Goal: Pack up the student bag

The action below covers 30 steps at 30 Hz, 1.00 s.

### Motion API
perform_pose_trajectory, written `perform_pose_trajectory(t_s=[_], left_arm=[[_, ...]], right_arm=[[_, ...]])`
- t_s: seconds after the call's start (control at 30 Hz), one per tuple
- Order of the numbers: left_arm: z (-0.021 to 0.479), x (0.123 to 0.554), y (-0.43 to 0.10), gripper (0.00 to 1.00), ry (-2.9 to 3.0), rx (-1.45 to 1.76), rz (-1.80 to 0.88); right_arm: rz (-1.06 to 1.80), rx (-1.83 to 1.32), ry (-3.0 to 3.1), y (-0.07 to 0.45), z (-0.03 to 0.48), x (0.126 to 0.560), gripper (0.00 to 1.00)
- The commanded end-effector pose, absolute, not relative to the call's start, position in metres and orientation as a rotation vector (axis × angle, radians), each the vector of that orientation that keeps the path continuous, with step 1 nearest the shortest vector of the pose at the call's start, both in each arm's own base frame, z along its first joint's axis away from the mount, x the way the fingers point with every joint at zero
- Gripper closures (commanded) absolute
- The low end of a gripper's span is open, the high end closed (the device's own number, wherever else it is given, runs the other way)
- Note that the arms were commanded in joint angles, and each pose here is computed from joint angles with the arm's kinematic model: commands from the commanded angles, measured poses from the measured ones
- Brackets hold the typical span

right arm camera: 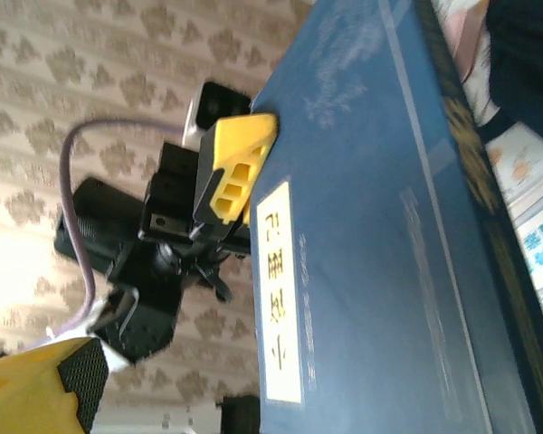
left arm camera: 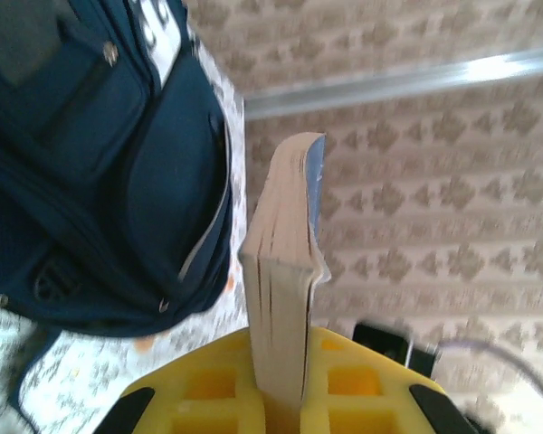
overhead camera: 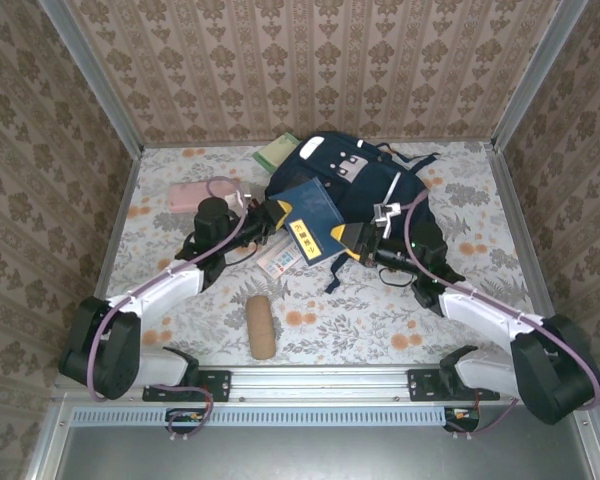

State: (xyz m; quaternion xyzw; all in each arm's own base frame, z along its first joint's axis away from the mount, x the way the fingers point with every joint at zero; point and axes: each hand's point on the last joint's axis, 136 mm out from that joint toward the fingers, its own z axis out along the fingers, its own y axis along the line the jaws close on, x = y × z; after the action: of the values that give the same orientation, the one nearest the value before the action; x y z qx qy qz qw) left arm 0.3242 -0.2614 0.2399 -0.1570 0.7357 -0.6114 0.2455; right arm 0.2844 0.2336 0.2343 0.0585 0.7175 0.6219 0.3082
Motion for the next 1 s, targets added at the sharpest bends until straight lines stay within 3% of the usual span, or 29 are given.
perform_pose_trajectory(t_s=[0.0,0.3,0.63,0.83,0.97], left_arm=[[0.280,0.348,-0.241,1.00,1.750,-0.601,-1.691],[0.281,0.357,-0.251,1.00,1.665,-0.712,-1.803],[0.283,0.353,-0.269,1.00,1.681,-0.689,-1.845],[0.280,0.351,-0.272,1.00,1.693,-0.689,-1.849],[0.277,0.349,-0.271,1.00,1.703,-0.692,-1.834]], right_arm=[[1.595,0.436,1.725,0.200,0.246,0.302,0.00],[1.600,0.616,1.691,0.191,0.236,0.318,0.00],[1.669,0.528,1.633,0.217,0.260,0.338,0.01],[1.722,0.477,1.580,0.231,0.277,0.349,0.14],[1.730,0.465,1.588,0.240,0.275,0.351,0.31]])
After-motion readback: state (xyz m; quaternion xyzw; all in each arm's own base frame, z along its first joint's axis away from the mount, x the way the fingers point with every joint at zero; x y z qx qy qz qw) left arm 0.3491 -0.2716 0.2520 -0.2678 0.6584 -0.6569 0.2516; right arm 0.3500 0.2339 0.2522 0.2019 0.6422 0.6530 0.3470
